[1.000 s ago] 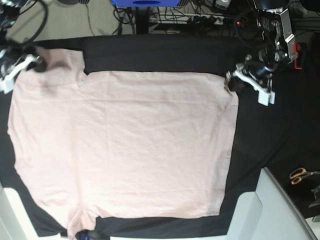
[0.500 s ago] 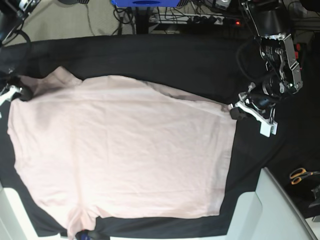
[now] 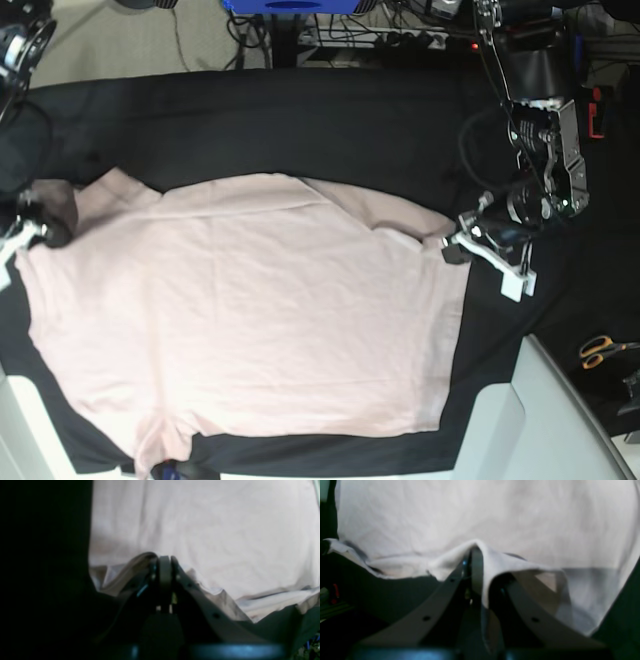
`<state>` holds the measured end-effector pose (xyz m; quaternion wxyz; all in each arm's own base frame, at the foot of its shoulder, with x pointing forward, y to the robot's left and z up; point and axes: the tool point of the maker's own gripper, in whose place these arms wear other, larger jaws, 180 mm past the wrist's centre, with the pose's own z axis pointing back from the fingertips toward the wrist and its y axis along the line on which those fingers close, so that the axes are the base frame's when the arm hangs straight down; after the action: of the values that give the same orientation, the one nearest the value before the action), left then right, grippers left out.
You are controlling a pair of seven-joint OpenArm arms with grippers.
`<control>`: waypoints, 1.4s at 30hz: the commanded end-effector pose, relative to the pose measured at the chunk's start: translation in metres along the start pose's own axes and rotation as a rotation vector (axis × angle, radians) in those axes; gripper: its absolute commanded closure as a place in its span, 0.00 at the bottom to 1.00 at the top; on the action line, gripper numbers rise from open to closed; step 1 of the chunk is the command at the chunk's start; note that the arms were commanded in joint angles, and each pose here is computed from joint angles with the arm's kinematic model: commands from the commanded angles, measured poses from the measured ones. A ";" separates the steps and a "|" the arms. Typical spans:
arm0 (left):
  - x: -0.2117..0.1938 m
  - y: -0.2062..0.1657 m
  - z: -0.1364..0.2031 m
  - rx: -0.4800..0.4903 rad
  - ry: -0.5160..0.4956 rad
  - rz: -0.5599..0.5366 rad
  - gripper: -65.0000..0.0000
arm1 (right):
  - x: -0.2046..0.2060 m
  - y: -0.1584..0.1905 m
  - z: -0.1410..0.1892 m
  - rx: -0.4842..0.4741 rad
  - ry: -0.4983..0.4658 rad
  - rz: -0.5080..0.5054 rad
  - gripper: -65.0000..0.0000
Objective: Fold the T-shirt properly
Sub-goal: 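Drag the held shirt edge away from the robot with both grippers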
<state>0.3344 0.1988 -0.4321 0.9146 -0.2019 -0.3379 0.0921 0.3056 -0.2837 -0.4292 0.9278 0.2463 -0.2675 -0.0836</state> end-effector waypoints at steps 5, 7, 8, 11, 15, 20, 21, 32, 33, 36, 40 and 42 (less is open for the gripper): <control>0.025 0.003 -0.003 0.018 -0.045 0.027 1.00 | 0.045 0.006 -0.003 0.023 -0.087 0.037 0.99; 0.025 0.005 -0.007 0.024 -0.037 0.051 1.00 | 0.051 0.010 -0.009 0.034 -0.099 0.041 0.99; 0.024 0.006 -0.009 0.024 -0.031 0.057 1.00 | 0.054 0.010 -0.009 0.033 -0.107 0.043 0.99; 0.030 0.006 -0.012 0.022 -0.042 0.067 1.00 | 0.064 0.015 -0.016 0.042 -0.120 0.057 0.99; 0.028 0.011 -0.020 0.075 -0.023 -0.007 1.00 | 0.072 0.022 -0.029 0.058 -0.121 0.065 0.99; 0.023 0.013 -0.029 0.087 -0.020 -0.021 1.00 | 0.084 0.033 -0.033 0.069 -0.148 0.102 0.99; 0.023 0.013 -0.030 0.087 -0.022 -0.018 1.00 | 0.088 0.034 -0.034 0.071 -0.156 0.107 0.99; 0.045 0.017 -0.043 0.089 -0.078 0.015 1.00 | 0.099 0.029 -0.038 0.078 -0.225 0.043 0.99; 0.049 0.016 -0.043 0.087 -0.091 0.013 1.00 | 0.101 0.029 -0.038 0.078 -0.238 0.038 0.99; 0.048 0.011 -0.048 0.079 -0.086 0.003 1.00 | 0.106 0.029 -0.036 0.078 -0.270 0.036 0.99; 0.060 -0.001 -0.053 0.061 -0.139 -0.042 1.00 | 0.113 0.029 -0.035 0.079 -0.309 0.033 1.00; 0.062 0.000 -0.054 0.061 -0.150 -0.034 1.00 | 0.116 0.029 -0.033 0.079 -0.329 0.031 1.00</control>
<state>0.4008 0.1939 -0.4515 0.9054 -0.1624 -0.3790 0.1014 0.4039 -0.2657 -0.4129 0.8795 0.2645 -0.3831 -0.0985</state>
